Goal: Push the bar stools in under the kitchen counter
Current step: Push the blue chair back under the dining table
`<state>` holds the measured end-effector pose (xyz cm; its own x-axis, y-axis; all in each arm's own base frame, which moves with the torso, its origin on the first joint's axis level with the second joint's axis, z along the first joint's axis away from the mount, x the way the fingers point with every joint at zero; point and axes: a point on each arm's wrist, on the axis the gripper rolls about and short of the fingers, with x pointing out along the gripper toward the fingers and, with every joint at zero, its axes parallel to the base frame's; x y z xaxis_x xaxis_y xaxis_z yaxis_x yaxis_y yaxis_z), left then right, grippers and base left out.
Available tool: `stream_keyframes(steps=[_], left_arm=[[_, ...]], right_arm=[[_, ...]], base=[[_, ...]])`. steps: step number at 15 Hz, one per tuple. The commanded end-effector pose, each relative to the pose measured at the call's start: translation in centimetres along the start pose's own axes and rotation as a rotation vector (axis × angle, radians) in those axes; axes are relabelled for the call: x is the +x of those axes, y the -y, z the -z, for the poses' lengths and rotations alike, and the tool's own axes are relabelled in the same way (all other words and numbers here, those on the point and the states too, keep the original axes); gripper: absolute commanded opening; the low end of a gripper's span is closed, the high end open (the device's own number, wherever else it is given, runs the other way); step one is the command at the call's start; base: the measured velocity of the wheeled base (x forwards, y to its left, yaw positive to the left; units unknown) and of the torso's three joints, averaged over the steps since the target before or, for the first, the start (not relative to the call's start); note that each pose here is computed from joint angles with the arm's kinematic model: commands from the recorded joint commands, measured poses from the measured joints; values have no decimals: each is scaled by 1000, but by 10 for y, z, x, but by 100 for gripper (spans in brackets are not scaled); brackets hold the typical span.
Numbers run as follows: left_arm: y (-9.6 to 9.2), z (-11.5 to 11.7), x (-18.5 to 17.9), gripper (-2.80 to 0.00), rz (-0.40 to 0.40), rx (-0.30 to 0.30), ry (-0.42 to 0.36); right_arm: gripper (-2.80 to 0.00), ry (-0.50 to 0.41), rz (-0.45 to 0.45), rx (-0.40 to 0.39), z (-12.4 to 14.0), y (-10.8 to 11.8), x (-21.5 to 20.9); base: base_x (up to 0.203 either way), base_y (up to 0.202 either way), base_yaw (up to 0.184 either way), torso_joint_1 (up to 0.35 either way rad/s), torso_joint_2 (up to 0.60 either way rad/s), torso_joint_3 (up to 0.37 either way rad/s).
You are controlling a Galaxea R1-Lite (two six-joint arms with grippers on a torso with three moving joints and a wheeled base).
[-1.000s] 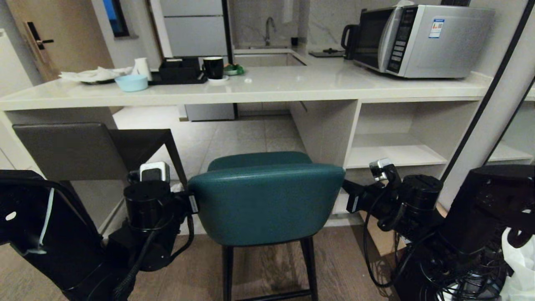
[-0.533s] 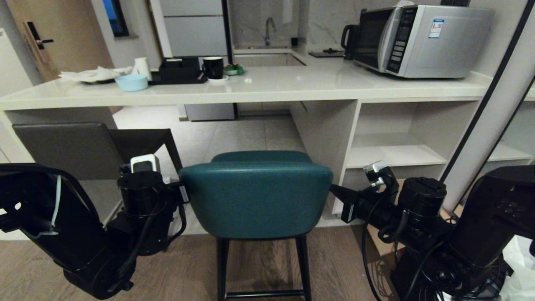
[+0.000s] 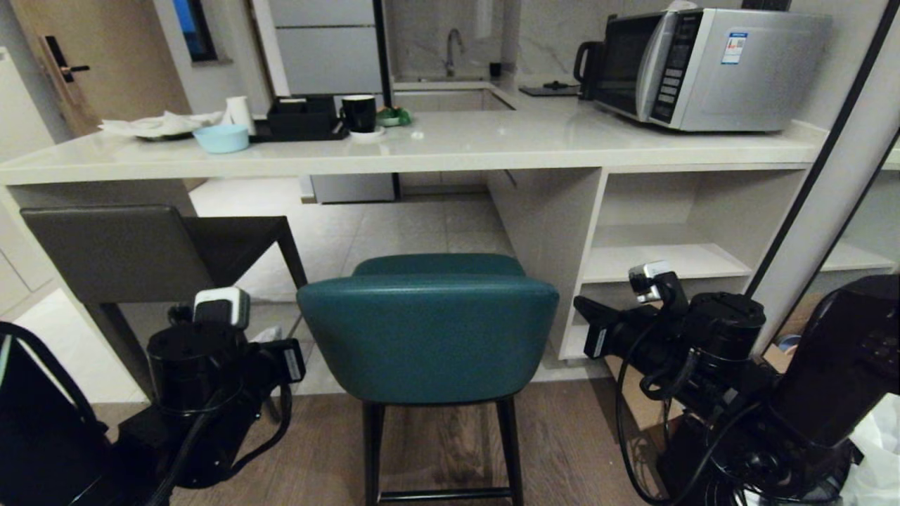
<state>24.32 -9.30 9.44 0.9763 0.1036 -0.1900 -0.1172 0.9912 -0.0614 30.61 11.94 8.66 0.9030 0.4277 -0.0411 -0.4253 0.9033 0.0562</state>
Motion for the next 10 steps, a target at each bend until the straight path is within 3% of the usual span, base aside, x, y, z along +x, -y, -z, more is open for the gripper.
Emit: stream_keyframes(steps=[1, 4, 7, 10], left_arm=[[-7, -3, -19, -280, 76, -6, -3], [-2, -4, -32, -280, 138, -3, -2], [11, 4, -51, -280, 247, 28, -34], [16, 4, -48, -280, 252, 26, -31]], right_arm=[[-280, 7, 58, 0, -10, -3, -16], [-280, -12, 61, 0, -24, -11, -46], [-280, -64, -30, -8, -27, -46, -65], [-280, -118, -23, -25, -18, -69, -61]], base=[[0, 0, 0, 0, 0, 0], [0, 0, 0, 0, 0, 0], [0, 0, 0, 0, 0, 0], [0, 0, 0, 0, 0, 0]])
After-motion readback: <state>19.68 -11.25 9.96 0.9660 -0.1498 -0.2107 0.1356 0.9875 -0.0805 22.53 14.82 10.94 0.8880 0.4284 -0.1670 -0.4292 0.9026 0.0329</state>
